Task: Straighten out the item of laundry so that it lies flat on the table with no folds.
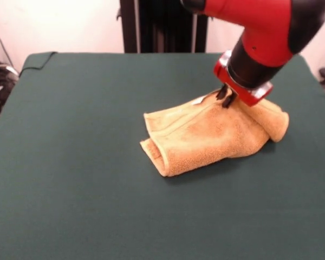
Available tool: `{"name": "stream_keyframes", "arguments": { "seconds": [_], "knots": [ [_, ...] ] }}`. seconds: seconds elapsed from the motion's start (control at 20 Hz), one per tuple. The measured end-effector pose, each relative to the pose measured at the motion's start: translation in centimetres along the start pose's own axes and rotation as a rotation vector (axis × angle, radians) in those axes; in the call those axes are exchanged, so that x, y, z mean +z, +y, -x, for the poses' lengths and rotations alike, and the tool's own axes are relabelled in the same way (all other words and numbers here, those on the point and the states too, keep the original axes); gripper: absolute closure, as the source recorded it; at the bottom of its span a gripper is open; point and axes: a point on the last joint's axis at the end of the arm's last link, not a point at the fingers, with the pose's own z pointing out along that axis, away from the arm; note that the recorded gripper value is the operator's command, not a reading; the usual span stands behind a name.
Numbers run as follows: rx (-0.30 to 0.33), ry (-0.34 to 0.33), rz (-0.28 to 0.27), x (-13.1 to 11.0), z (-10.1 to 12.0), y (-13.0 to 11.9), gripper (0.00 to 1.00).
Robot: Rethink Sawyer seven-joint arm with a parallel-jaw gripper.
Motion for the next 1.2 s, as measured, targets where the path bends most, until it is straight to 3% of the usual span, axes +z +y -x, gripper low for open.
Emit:
{"name": "stream_keyframes", "arguments": {
  "seconds": [0.2,0.4,0.65,0.9,1.2],
  "knots": [
    [-0.020,0.037,-0.068,0.6,0.2,1.1,1.00],
    [-0.027,0.097,-0.169,1.1,0.3,2.3,1.00],
    [-0.023,0.117,-0.211,1.6,0.1,3.2,1.00],
    [-0.024,0.044,-0.145,1.2,0.3,3.6,1.00],
    [-0.008,-0.110,0.044,-1.0,0.6,3.7,1.00]
  ]
}}
